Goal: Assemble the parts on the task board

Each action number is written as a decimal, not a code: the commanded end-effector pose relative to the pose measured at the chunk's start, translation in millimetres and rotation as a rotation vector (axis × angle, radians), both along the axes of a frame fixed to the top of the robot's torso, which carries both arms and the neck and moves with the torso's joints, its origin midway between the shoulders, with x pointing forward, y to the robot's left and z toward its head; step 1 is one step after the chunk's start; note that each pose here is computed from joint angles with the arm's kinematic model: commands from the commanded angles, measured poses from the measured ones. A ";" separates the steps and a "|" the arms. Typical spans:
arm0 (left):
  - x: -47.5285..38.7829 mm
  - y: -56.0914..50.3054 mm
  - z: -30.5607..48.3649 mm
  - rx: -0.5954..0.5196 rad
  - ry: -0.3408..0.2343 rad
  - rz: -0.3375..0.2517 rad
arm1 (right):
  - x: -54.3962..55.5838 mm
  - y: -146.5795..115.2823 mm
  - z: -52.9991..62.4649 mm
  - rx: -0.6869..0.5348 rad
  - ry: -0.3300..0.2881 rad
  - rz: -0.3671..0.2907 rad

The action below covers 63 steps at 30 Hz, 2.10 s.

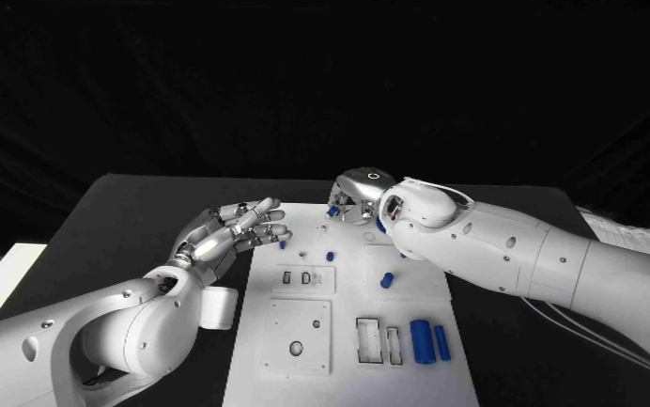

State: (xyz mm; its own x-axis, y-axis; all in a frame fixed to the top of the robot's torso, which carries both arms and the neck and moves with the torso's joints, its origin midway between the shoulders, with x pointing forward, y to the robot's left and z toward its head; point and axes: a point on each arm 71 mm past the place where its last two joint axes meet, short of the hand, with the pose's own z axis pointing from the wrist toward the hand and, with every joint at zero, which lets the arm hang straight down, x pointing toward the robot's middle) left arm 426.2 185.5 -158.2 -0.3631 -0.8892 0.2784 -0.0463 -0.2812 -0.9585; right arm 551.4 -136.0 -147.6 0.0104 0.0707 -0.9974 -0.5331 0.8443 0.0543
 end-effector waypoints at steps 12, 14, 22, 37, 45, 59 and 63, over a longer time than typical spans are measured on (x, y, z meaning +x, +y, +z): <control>-0.1 -2.9 2.5 -0.009 -0.012 -0.018 | 2.7 9.3 -7.5 -0.024 0.030 0.012; -0.2 -3.2 2.6 -0.009 -0.012 -0.019 | 3.0 10.2 -7.8 -0.024 0.031 0.012; -0.2 -3.0 2.9 -0.009 -0.013 -0.018 | 4.9 10.4 -8.7 -0.022 0.028 -0.003; -0.1 -0.1 3.1 -0.007 -0.012 -0.016 | -15.0 -27.9 8.6 0.065 -0.064 -0.027; 0.1 2.8 3.2 -0.005 -0.013 -0.010 | -28.2 -84.0 20.4 0.173 0.040 -0.163; 0.9 3.0 2.7 -0.005 -0.012 -0.011 | -27.5 -121.0 11.7 0.076 0.173 -0.286; 1.3 2.8 2.5 -0.005 -0.011 -0.011 | -25.4 -121.7 8.6 0.054 0.188 -0.294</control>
State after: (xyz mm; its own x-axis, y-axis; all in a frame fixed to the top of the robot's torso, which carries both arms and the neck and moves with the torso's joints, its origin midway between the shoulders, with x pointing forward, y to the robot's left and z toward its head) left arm 427.7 190.5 -157.3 -0.3546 -0.8941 0.2737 -0.0428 -0.2769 -0.9600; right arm 525.4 -257.0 -134.1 -0.0923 0.1775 -0.9798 -0.2705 0.9425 0.1962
